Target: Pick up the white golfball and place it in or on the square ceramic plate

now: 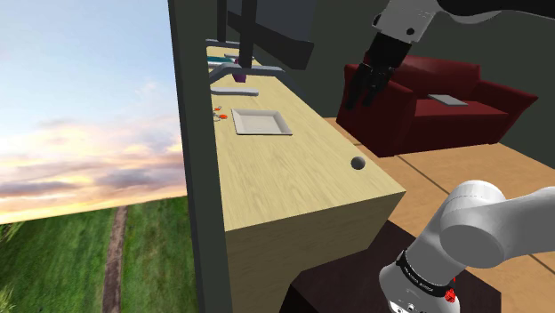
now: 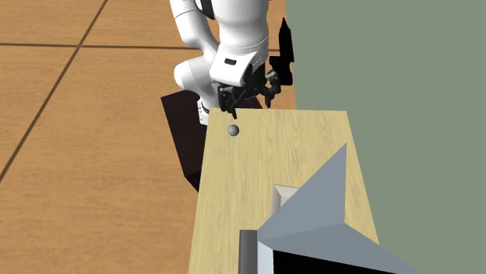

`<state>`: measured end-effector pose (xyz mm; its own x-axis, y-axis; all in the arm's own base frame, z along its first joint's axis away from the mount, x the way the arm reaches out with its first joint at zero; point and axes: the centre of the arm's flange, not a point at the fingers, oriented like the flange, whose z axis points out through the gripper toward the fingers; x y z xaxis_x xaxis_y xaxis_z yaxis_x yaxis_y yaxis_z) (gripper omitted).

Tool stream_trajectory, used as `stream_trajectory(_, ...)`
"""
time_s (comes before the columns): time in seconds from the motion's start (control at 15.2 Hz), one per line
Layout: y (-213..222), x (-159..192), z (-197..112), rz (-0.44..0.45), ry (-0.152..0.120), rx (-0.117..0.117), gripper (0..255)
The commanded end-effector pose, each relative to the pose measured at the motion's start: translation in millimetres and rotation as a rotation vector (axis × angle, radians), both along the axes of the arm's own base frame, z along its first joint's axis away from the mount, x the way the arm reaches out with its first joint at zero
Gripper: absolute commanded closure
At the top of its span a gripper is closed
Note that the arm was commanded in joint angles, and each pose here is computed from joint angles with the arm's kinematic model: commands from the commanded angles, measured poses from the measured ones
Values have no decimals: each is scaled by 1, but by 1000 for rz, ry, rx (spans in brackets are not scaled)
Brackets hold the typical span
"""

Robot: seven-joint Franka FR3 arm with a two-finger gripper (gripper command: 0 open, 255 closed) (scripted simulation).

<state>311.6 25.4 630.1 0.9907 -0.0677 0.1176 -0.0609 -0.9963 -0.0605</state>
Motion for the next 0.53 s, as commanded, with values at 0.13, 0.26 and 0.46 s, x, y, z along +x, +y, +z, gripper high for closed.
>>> stream_trajectory(0.13, 3, 1, -24, 24, 59, -42, 0)
stream_trajectory(0.26, 4, 0, -48, 48, 119, -85, 0)
stream_trajectory(0.46, 5, -3, -83, 83, 207, -148, 0)
